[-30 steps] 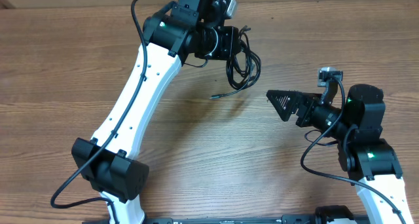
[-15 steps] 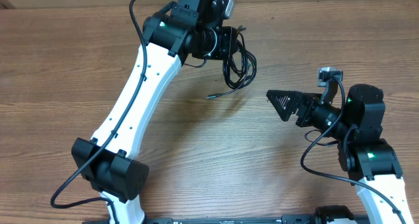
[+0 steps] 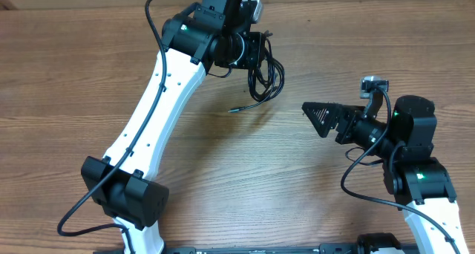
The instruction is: Untangle cables
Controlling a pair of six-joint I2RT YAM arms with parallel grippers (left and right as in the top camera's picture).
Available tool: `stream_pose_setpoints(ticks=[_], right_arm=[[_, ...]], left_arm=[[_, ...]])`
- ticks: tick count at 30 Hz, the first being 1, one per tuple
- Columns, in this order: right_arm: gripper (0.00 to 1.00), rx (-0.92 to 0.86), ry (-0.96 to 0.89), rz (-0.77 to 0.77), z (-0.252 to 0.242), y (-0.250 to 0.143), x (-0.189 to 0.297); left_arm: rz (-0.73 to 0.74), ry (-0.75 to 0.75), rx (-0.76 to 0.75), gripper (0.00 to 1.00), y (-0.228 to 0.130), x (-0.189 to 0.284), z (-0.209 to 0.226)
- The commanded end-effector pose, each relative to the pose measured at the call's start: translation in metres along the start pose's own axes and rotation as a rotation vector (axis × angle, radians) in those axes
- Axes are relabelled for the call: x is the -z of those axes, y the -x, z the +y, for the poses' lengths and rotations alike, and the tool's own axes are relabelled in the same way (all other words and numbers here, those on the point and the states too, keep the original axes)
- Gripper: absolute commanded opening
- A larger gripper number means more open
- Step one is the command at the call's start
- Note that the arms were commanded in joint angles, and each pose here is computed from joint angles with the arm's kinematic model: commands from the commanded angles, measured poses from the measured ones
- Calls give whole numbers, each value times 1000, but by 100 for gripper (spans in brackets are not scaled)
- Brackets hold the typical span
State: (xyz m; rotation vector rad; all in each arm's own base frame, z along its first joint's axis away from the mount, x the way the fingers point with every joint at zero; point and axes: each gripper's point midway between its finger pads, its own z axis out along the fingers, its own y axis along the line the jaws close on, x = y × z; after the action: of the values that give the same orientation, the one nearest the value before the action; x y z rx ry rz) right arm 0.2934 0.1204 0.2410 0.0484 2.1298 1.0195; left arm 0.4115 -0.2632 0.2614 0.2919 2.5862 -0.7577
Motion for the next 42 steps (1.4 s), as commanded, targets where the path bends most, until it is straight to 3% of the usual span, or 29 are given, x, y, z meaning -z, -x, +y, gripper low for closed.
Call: stream_pose_setpoints(ticks=[1,27,32,42], right_arm=[[100,17,12,-22,7,9,3],[100,17,12,-22,7,9,3],[100,11,-73,-61,-8,15,3],[100,-32,31,-127,12,37,1]], left_arm=[[-38,10,-33,4,9,7,-3],[-18,25,-26,4,4,7,-1],[-19,25,-24,4,4,7,-1],[-27,20,102,4,6,8,0]])
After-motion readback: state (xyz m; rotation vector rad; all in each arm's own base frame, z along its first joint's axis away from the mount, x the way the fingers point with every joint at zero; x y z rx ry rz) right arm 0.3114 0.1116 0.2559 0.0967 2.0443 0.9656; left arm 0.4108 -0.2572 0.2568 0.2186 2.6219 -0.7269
